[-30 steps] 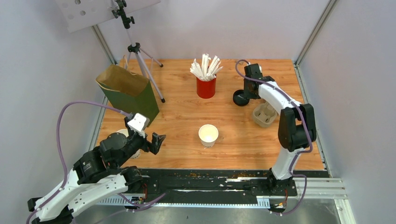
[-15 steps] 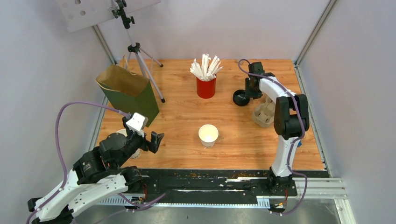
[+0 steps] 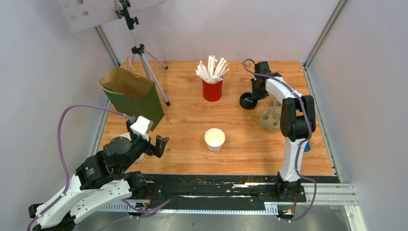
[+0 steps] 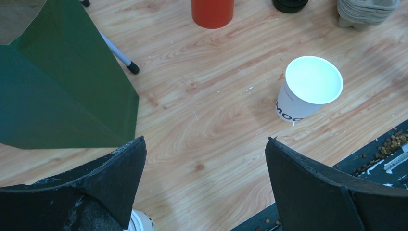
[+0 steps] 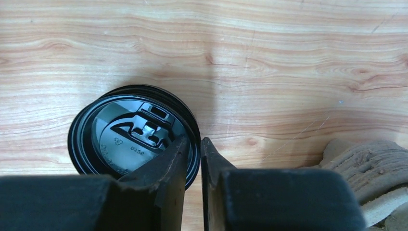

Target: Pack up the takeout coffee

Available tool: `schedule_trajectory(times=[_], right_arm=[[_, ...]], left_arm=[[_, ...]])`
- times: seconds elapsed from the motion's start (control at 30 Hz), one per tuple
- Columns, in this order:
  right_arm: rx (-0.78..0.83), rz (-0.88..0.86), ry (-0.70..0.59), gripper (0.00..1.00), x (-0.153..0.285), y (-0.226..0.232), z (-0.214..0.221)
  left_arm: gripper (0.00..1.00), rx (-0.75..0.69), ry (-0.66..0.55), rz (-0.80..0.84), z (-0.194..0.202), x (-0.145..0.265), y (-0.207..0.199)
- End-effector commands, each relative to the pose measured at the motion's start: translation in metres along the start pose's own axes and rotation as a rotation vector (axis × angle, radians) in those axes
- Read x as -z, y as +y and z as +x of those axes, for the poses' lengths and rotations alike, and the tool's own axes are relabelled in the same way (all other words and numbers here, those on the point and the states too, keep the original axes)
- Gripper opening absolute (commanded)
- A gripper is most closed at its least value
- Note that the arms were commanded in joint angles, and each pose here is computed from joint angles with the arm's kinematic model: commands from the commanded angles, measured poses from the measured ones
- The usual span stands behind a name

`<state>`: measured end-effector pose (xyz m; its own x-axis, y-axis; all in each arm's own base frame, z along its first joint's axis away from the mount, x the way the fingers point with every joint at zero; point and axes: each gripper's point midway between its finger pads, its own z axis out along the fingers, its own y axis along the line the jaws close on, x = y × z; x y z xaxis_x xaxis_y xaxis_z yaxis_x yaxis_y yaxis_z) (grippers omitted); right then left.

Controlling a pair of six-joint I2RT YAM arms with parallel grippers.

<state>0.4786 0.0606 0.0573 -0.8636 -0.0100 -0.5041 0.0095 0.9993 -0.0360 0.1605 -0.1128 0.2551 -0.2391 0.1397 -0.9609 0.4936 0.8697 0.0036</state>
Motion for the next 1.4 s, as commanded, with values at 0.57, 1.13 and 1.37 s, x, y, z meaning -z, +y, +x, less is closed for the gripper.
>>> schedule_trajectory(times=[0.57, 1.13, 1.37], right_arm=[[0.029, 0.017, -0.042, 0.01, 0.034, -0.007, -0.017], [0.040, 0.006, -0.059, 0.03, 0.049, -0.008, -0.017], [0.062, -0.018, -0.028, 0.00, 0.039, -0.003, -0.010]], left_arm=[[1.00, -0.010, -0.007, -0.009, -0.002, 0.001, 0.002], [1.00, -0.013, -0.006, -0.011, -0.001, 0.000, 0.002], [1.00, -0.014, -0.004, -0.007, -0.001, 0.000, 0.002]])
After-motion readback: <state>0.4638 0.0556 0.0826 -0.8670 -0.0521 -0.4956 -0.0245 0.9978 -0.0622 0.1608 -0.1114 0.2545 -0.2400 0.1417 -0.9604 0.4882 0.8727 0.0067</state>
